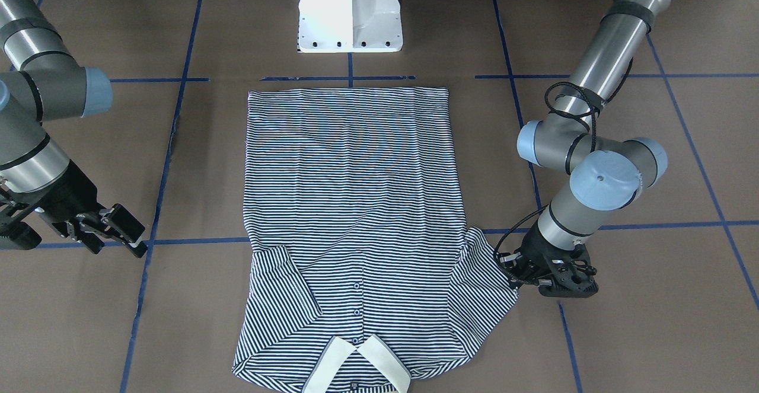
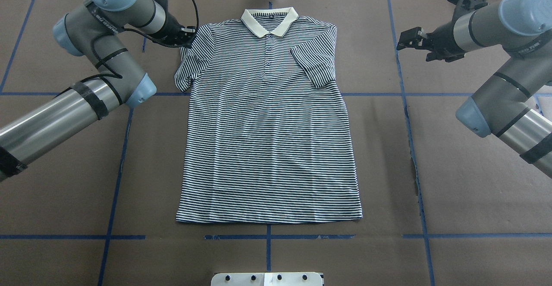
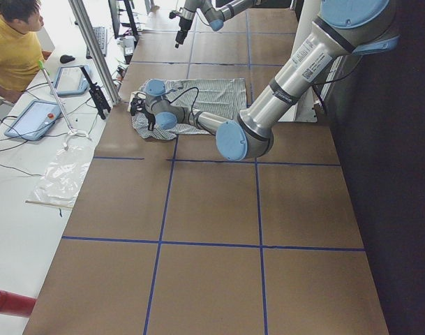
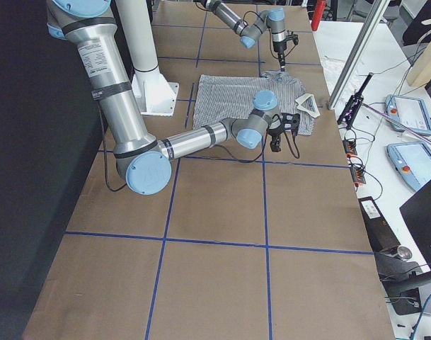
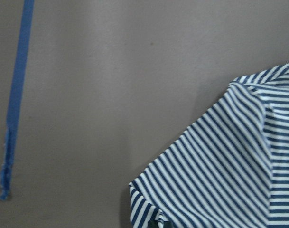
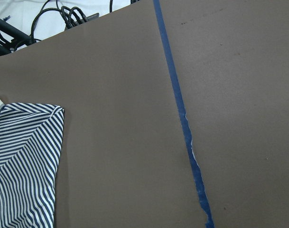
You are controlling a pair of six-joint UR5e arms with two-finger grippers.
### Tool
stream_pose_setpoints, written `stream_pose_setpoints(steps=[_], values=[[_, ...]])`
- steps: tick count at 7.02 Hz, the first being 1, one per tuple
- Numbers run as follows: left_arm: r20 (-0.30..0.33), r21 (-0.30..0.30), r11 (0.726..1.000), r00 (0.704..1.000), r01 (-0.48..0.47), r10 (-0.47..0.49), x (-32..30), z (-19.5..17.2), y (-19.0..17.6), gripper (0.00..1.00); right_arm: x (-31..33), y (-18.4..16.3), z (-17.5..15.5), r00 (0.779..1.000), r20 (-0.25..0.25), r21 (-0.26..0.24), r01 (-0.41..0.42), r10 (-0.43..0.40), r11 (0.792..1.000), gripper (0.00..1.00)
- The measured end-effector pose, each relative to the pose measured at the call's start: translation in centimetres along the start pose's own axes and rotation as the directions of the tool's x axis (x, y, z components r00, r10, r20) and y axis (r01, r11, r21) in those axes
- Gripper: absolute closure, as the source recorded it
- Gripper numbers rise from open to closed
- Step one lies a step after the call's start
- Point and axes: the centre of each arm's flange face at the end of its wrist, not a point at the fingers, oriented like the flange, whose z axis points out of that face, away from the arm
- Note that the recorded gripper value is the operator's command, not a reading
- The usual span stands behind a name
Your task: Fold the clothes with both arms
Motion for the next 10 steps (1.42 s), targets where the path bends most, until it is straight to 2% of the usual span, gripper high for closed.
stream_pose_setpoints(steps=[3,5,6,8,10], values=[[0.029,0.027,0.998,0.998,0.059,-0.060,6.7,2.6,1.1,1.00,0.1,0.0,0.0,1.000,-0.002,0.000,-0.001,0.001,1.000,0.00],[0.042,0.046,0.996,0.996,0.074,-0.076,8.8,3.8,1.7,1.00,-0.5,0.0,0.1,1.000,-0.002,0.002,0.000,0.000,1.000,0.00],[0.053,0.062,0.995,0.996,0.075,-0.078,8.9,4.2,1.9,0.52,-0.6,0.0,0.4,1.000,-0.005,0.000,0.000,0.000,1.000,0.00],[0.062,0.099,0.992,0.995,0.072,-0.078,9.0,4.3,2.0,0.46,-1.2,0.5,0.8,1.000,0.002,-0.027,0.002,-0.002,1.000,0.00],[-0.003,0.114,0.990,0.997,0.081,-0.082,9.7,1.8,3.7,0.45,-2.9,2.0,0.3,0.999,0.034,-0.066,-0.005,0.007,0.998,0.00]])
